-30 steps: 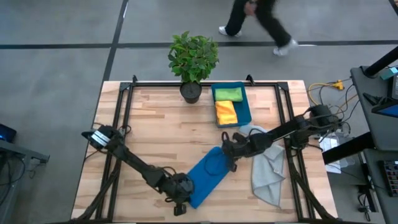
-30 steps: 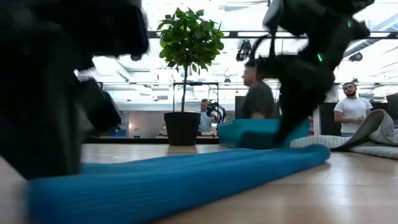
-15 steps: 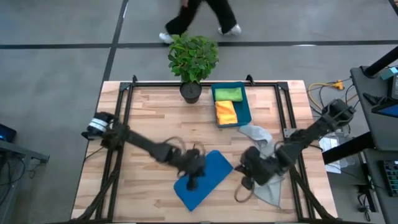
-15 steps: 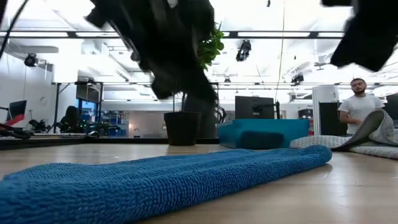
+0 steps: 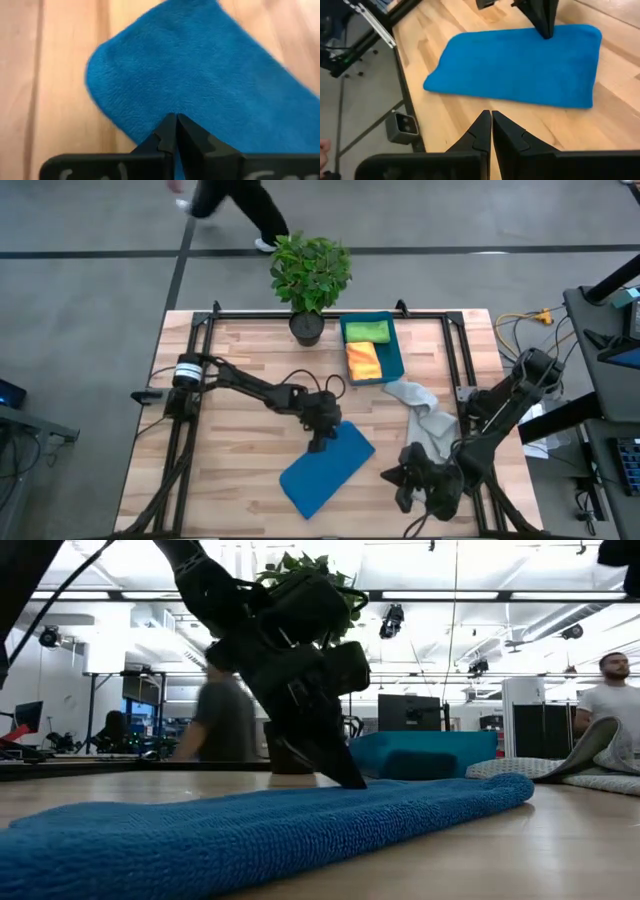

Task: Fold microfiber towels
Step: Fold the blue microfiber towel

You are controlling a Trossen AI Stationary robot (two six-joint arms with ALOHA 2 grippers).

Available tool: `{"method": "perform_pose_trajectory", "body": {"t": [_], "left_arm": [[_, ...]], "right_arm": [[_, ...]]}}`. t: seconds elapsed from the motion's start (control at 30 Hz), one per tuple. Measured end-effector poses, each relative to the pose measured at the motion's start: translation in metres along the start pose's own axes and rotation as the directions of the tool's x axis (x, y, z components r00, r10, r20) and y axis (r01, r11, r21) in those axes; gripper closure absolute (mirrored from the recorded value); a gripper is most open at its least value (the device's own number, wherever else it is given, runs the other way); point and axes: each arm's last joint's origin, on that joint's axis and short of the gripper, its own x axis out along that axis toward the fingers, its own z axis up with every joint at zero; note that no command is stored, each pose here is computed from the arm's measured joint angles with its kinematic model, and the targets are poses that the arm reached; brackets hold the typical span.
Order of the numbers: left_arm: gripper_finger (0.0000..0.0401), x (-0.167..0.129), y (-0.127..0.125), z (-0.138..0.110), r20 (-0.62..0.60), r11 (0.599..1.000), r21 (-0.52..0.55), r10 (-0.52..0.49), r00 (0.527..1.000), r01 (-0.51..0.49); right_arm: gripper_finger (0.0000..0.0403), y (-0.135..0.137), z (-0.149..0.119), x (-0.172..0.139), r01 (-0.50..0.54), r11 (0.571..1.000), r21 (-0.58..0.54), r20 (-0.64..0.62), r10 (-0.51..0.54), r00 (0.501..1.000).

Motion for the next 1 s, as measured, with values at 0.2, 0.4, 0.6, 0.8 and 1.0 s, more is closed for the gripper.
{"method": "perform_pose_trajectory", "body": {"t": [0.2, 0.4, 0.6, 0.8, 1.0], "left_arm": [[0.0401, -0.008, 0.005, -0.007, -0.029, 0.961, -0.152, 0.23, 0.973, -0.232], [0.0401, -0.028, -0.004, -0.023, -0.216, 0.809, -0.287, 0.467, 0.857, -0.513], [0.0401, -0.053, -0.03, -0.027, -0.225, 0.763, -0.196, 0.576, 0.786, -0.616], [0.0401, -0.096, -0.078, -0.014, -0.038, 0.847, 0.188, 0.512, 0.858, -0.497], [0.0401, -0.115, -0.122, -0.061, -0.073, 0.841, 0.483, 0.315, 0.946, -0.243]], "right_arm": [[0.0392, 0.005, 0.011, 0.015, 0.089, 0.996, -0.018, 0.013, -0.089, 0.996], [0.0392, 0.002, 0.028, 0.029, 0.144, 0.988, -0.047, 0.038, -0.143, 0.989], [0.0392, -0.009, 0.049, 0.045, 0.208, 0.977, -0.05, 0.071, -0.205, 0.976], [0.039, -0.007, 0.07, 0.058, 0.165, 0.981, -0.098, 0.108, -0.154, 0.982], [0.0351, 0.008, 0.078, 0.075, -0.088, 0.908, -0.409, 0.018, 0.105, 0.994]]}}
